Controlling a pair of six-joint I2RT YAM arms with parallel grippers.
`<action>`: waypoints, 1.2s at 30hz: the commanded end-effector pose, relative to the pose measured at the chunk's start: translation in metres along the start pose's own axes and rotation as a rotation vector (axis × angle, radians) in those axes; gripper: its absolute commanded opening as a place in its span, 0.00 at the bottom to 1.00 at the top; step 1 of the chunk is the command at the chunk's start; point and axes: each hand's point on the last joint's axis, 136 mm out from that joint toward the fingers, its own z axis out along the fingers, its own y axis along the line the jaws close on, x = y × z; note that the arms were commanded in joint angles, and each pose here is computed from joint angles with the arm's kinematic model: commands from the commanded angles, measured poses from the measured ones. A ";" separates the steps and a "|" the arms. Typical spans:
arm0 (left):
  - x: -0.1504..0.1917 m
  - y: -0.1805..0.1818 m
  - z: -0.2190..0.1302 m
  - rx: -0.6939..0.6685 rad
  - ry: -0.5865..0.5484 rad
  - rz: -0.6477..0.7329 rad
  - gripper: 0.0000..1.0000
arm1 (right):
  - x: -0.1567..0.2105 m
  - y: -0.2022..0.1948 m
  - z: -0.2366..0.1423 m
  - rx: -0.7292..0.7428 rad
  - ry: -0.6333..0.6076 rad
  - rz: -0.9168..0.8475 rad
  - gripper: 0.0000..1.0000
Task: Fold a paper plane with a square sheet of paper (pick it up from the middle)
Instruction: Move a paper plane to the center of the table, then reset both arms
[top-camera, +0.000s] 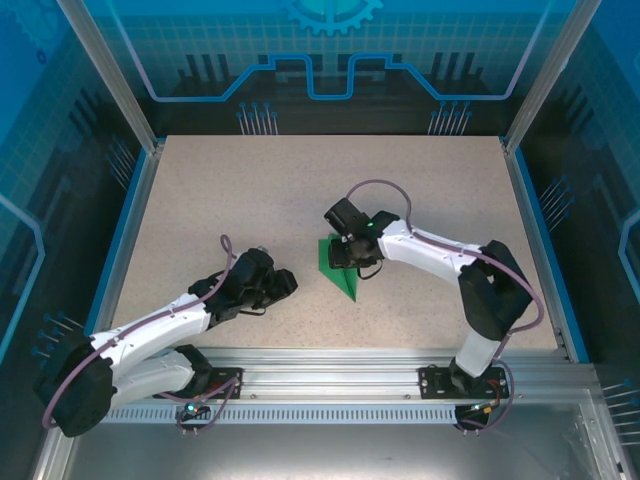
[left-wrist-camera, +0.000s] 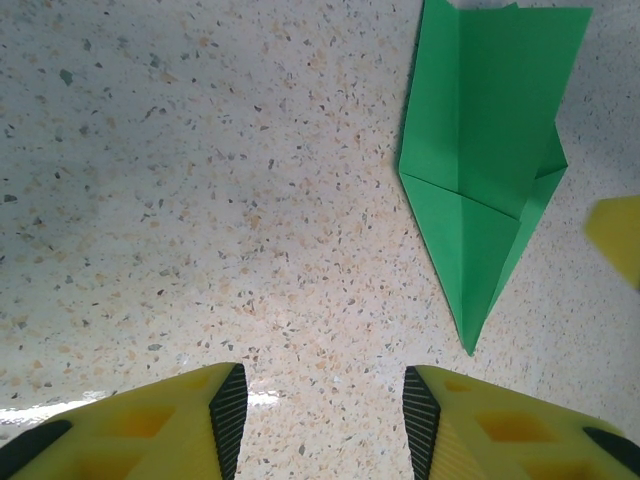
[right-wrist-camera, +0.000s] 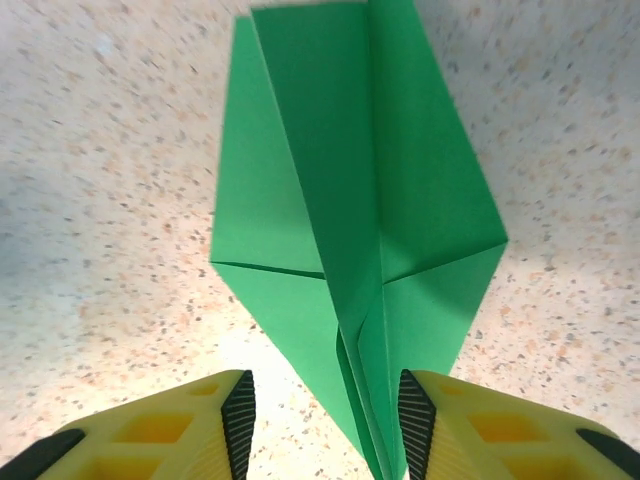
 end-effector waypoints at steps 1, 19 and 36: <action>-0.001 0.009 0.000 -0.035 -0.007 0.001 0.49 | 0.004 -0.008 -0.015 0.028 -0.020 -0.028 0.47; -0.022 0.001 -0.013 -0.067 -0.092 0.049 0.63 | -0.009 -0.093 -0.105 0.178 -0.429 0.027 0.99; -0.043 -0.001 -0.046 -0.068 -0.219 0.248 0.96 | -0.012 -0.254 -0.105 0.417 -0.602 0.270 0.99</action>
